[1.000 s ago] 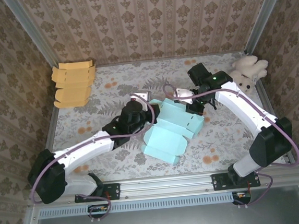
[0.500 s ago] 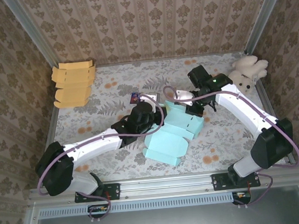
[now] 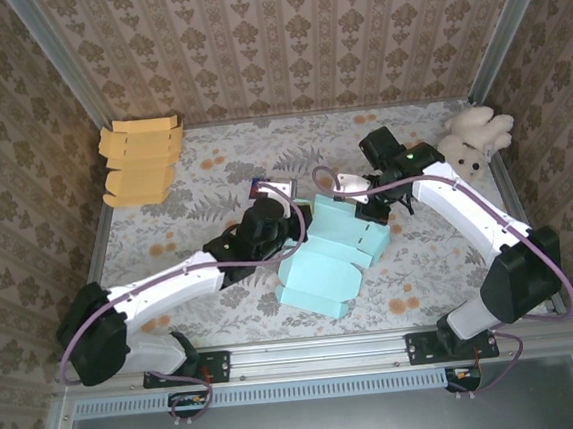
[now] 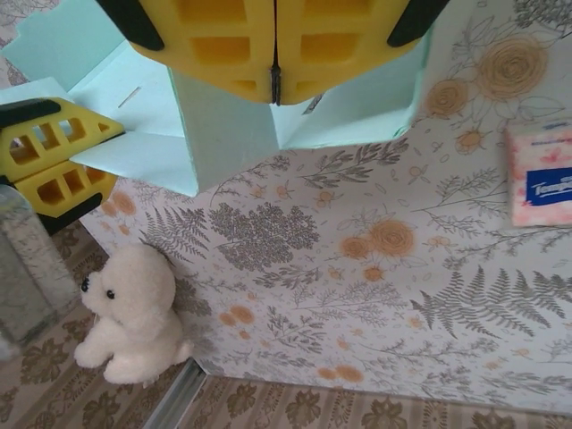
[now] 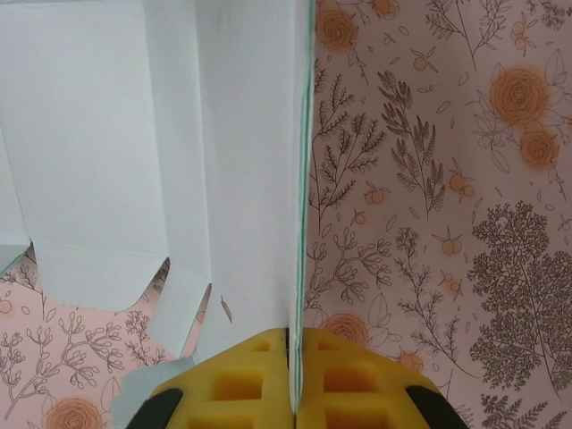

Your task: Fold the paper box

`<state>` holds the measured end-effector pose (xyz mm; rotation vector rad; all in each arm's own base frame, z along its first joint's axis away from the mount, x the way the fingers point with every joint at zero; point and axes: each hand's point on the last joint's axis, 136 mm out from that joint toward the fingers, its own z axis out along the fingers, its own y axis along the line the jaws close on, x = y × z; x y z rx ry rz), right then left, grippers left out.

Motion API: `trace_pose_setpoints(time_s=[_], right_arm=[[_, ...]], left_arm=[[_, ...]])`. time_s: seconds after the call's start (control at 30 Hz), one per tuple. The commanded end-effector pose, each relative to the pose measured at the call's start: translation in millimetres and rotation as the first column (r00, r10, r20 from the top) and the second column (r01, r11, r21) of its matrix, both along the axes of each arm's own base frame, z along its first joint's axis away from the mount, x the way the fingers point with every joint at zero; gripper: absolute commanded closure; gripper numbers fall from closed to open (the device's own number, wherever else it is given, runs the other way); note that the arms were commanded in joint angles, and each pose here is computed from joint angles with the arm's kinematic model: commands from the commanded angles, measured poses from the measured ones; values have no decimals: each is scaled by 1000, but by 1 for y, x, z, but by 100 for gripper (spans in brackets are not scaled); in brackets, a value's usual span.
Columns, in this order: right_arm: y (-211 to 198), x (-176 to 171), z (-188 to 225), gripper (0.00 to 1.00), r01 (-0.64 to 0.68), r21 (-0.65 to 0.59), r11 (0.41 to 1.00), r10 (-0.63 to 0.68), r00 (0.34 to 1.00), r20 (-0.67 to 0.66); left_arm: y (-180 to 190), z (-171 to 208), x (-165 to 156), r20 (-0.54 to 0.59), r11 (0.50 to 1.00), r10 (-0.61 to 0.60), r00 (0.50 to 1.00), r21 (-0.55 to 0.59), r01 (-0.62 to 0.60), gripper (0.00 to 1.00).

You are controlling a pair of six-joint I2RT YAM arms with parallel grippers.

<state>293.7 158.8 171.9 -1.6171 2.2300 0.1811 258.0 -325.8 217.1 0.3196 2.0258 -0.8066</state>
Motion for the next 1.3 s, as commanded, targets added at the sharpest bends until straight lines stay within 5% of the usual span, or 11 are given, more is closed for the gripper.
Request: trace_pose_setpoints(time_s=[0.0, 0.5, 1.27], right_arm=[[-4, 0, -4, 100, 1, -17, 1000, -1, 1000, 5], [-5, 1, -5, 100, 4, -21, 1000, -4, 1000, 9], [-6, 2, -8, 100, 5, -30, 1000, -5, 1000, 6]], left_arm=[[20, -9, 0, -14, 999, 50, 999, 20, -50, 93], [56, -60, 8, -108, 989, 138, 985, 71, -131, 93], [56, -90, 7, -181, 989, 131, 975, 89, -116, 94]])
